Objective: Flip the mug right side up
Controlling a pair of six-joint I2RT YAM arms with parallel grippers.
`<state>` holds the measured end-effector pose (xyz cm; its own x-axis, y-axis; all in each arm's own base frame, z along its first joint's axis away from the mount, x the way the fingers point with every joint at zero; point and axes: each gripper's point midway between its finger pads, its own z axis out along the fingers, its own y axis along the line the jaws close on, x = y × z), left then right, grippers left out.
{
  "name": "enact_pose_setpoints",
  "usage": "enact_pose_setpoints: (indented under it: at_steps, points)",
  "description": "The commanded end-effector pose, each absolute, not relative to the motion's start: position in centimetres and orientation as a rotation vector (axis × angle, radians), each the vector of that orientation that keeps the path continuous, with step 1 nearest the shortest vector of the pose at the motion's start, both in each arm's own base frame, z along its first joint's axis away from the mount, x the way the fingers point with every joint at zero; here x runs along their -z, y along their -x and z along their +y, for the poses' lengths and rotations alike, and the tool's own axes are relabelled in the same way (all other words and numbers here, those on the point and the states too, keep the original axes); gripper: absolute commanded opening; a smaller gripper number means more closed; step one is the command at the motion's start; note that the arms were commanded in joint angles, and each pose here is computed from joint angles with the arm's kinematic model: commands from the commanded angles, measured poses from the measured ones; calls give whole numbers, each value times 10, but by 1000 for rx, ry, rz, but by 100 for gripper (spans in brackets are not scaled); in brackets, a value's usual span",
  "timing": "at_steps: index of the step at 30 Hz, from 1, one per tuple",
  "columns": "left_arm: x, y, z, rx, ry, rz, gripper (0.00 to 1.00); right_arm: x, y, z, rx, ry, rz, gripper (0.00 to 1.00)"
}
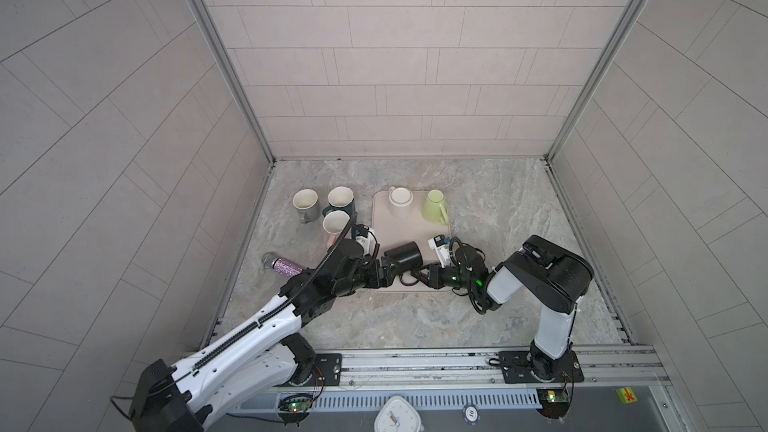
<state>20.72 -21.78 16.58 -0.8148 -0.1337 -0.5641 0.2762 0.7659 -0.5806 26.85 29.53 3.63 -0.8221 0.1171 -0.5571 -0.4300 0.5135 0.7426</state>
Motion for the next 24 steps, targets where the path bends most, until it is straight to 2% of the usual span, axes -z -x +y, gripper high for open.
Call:
enact_pose_setpoints:
  at_steps: [1,20,24]
  points:
    - [-161,-206,-214,873,-117,2369,81,-33,-264,291,-1265,242,2228,28]
    - [-154,-207,-211,850,-106,2383,81,-55,-266,299,-1219,282,2203,10]
    - [-153,-207,-211,850,-104,2383,81,-64,-268,301,-1220,288,2186,3]
